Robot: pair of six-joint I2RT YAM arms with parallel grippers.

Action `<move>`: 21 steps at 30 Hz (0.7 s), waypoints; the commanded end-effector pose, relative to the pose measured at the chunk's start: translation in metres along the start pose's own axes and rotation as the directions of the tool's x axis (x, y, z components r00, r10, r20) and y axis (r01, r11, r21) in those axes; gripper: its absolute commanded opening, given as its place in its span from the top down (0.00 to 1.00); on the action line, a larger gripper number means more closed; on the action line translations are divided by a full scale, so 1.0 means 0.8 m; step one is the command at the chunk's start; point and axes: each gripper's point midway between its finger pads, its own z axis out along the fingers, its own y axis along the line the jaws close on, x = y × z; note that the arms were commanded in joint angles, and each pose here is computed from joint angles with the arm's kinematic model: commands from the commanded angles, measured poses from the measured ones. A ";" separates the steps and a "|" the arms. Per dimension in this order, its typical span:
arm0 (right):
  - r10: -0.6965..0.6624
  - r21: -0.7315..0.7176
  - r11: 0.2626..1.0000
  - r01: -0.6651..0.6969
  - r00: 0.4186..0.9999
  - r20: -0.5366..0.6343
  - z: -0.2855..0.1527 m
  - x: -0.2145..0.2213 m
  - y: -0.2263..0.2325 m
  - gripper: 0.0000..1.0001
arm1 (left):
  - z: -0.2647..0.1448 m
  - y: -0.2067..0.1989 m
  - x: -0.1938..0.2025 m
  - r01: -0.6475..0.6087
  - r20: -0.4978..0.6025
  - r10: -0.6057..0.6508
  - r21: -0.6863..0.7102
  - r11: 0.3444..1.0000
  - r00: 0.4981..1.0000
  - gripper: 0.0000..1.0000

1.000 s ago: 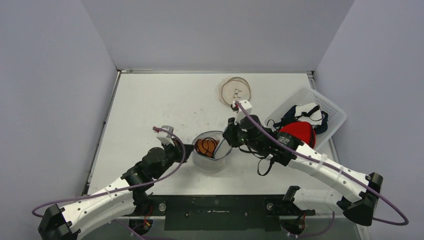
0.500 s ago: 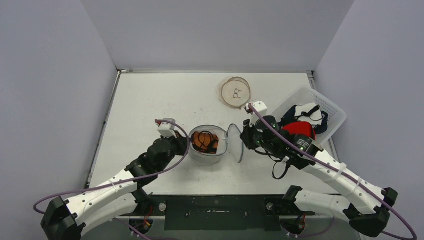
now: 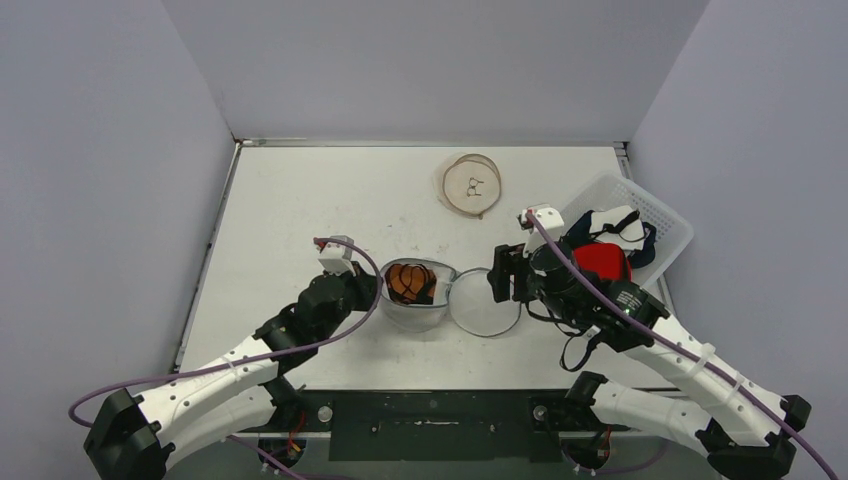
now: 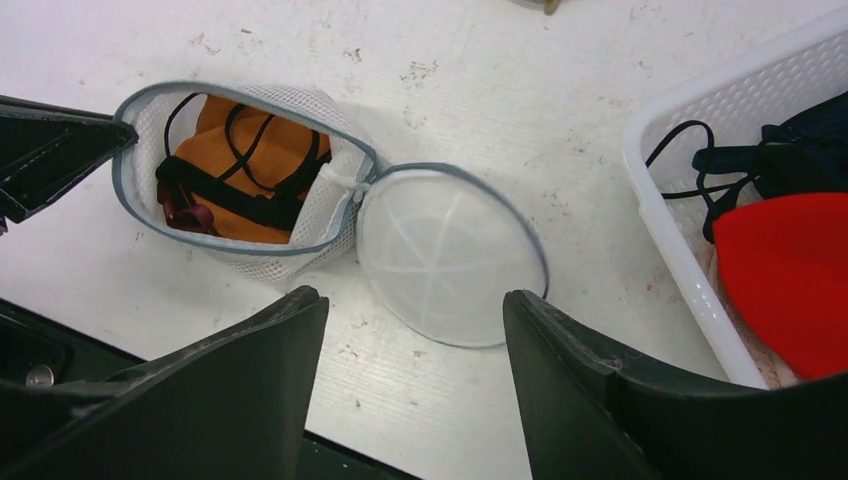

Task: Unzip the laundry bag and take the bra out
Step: Open the laundry bag at the center of the board, then pick up the bra from the laundry bag.

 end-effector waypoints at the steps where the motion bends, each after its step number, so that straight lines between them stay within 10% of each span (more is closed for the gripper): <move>1: 0.067 0.027 0.997 -0.070 0.992 0.110 -0.020 -0.031 -0.012 0.32 | 0.000 -0.027 -0.023 0.017 0.036 -0.020 0.078 0.997 0.999 1.00; 11: 0.184 -0.233 0.958 -0.166 0.981 0.059 0.050 0.017 0.063 0.30 | -0.004 -0.017 -0.008 0.050 -0.001 -0.050 0.052 0.997 0.999 1.00; 21: 0.404 -0.291 0.876 -0.384 0.915 0.011 0.132 0.071 0.093 0.27 | -0.013 0.001 0.003 0.077 -0.044 -0.078 -0.007 0.997 0.996 0.78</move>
